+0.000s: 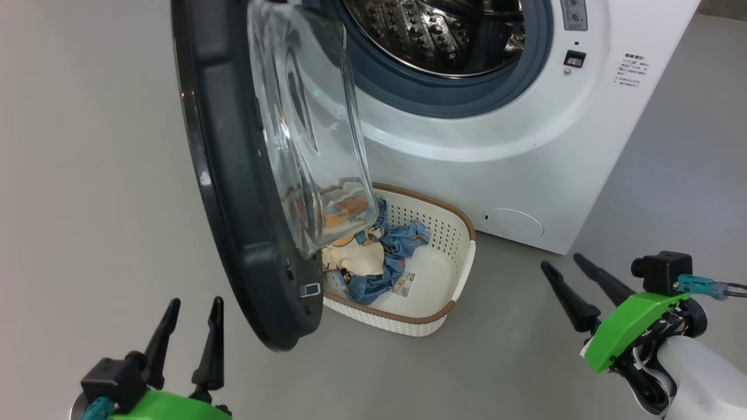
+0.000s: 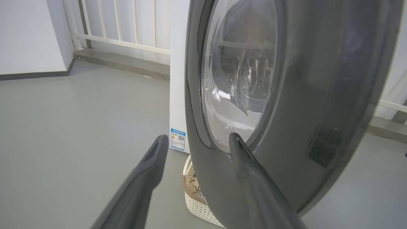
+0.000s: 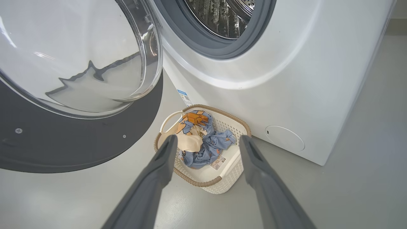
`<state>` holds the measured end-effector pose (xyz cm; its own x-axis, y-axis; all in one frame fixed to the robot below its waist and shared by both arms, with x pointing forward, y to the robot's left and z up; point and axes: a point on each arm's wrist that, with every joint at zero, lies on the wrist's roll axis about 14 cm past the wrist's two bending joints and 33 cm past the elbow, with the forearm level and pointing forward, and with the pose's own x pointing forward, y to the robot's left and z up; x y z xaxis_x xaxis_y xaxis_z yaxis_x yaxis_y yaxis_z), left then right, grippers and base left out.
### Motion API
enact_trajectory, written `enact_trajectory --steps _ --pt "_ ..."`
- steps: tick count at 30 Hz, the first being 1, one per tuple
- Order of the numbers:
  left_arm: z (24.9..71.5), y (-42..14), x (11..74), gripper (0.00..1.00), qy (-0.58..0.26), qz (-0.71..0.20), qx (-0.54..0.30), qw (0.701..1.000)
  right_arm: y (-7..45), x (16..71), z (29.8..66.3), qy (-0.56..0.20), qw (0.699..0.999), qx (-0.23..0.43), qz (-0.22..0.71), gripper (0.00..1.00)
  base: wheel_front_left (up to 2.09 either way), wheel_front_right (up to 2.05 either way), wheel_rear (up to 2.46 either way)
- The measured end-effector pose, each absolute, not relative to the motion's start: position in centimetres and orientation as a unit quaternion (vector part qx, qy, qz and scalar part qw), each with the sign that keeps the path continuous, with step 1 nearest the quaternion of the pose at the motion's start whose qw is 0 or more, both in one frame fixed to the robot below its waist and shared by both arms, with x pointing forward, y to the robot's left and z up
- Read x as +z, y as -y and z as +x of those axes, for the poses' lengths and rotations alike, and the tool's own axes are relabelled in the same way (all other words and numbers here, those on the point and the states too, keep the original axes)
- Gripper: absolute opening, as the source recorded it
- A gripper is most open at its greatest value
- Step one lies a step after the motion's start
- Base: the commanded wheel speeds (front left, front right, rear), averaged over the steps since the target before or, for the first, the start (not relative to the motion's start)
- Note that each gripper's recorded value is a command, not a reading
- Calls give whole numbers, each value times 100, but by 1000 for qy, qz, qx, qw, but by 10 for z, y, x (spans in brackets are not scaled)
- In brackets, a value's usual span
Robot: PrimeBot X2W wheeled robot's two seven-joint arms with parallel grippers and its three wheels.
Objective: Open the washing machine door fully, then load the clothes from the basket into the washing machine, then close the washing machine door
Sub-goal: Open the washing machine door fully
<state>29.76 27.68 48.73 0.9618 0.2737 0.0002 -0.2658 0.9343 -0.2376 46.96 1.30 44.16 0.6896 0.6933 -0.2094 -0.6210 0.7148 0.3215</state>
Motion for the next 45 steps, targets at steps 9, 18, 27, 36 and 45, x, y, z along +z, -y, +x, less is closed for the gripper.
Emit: enact_trajectory --steps 9,18,27,36,45 --pt "292 -277 485 100 14 -121 140 983 -2 467 473 -76 937 326 102 100 0 0 0" --pt "290 -277 486 100 16 -121 141 982 10 478 464 -28 951 301 68 100 0 0 0" --pt "290 -277 487 100 18 -121 142 982 18 466 454 -38 957 282 64 100 0 0 0" --pt "289 -297 523 0 80 -121 165 975 18 472 455 -30 958 277 69 100 0 0 0" --pt "292 -286 651 0 279 -123 118 945 17 474 453 -27 958 280 64 100 0 0 0"
